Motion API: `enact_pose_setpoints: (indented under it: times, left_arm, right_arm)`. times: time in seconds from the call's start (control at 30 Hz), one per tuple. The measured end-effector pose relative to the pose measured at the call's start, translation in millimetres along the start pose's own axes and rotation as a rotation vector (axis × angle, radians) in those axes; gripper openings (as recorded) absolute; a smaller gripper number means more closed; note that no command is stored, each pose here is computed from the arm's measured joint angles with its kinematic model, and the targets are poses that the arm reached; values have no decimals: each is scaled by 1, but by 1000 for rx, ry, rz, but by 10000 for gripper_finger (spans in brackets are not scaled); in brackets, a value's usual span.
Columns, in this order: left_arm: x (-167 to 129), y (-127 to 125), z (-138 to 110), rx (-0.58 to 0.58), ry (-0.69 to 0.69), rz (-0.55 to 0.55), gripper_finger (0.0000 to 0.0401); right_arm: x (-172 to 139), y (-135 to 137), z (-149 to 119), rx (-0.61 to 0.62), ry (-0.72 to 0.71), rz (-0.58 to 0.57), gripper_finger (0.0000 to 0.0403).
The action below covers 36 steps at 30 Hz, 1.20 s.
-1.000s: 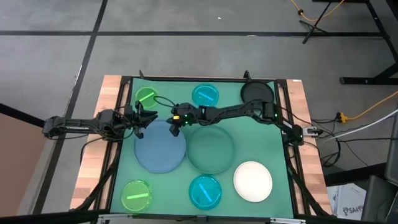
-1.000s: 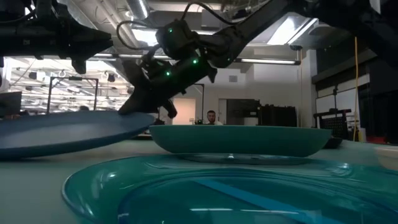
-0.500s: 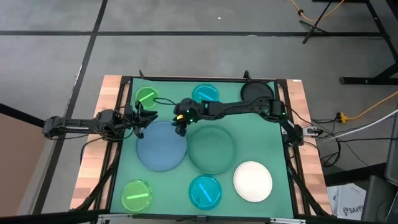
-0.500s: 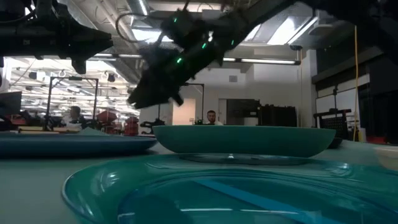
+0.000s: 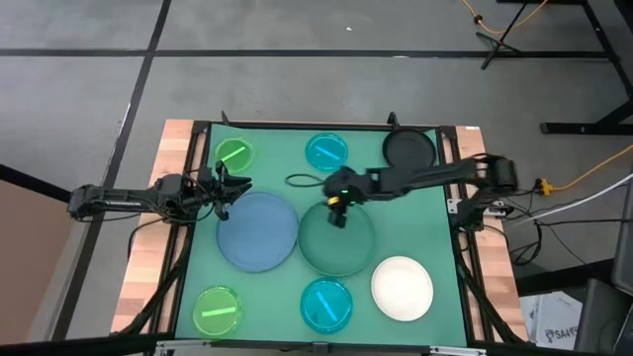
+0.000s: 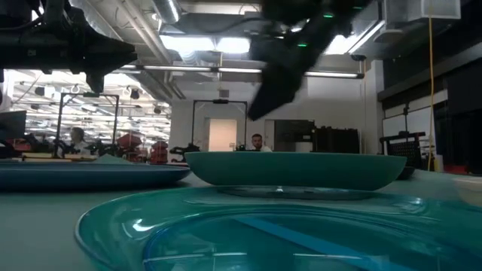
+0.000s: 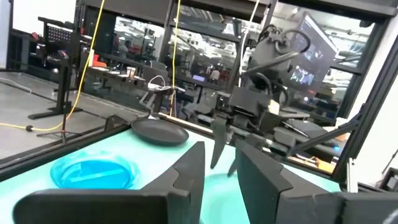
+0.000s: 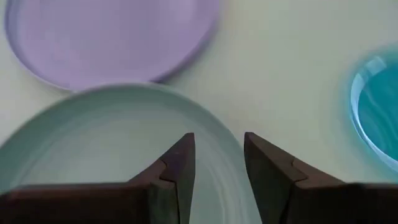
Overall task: Stack plastic plates
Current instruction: Stack the green plate on top of the the light blue plate
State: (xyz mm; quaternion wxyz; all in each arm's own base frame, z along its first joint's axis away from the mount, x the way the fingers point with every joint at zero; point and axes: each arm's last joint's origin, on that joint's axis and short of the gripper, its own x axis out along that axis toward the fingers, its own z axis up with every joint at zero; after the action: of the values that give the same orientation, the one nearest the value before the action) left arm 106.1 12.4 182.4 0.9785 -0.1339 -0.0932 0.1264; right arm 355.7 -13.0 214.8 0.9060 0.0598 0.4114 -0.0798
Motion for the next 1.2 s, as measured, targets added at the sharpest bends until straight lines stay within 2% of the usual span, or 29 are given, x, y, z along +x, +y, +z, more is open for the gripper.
enact_pose_setpoints:
  times: [0.1,0.2,0.3,0.37,0.5,0.67,0.87,1.03,1.2]
  left_arm:
    - [0,0,0,0,-2,7,85]
    - [0,0,0,0,-2,7,85]
    - [0,0,0,-3,-2,7,85]
    - [0,0,0,-4,-2,8,85]
    - [0,1,0,-4,-4,18,85]
    - [0,1,0,-4,-13,50,85]
    - [0,1,0,-4,-13,49,85]
    - [0,2,0,-3,-6,50,85]
    - [0,2,-3,-16,17,56,85]
  right_arm:
    - [-12,-6,-26,55,-14,-17,127]
    - [-21,-12,-48,88,-18,-89,127]
    - [-20,-17,-68,125,18,-167,127]
    - [-17,-19,-79,153,51,-178,127]
    - [-14,-20,-88,194,73,-176,134]
    - [-14,-19,-89,216,80,-136,170]
    - [-11,-20,-94,214,109,-188,196]
    - [-5,-20,-98,224,143,-172,185]
    - [8,-18,-104,225,182,-136,149]
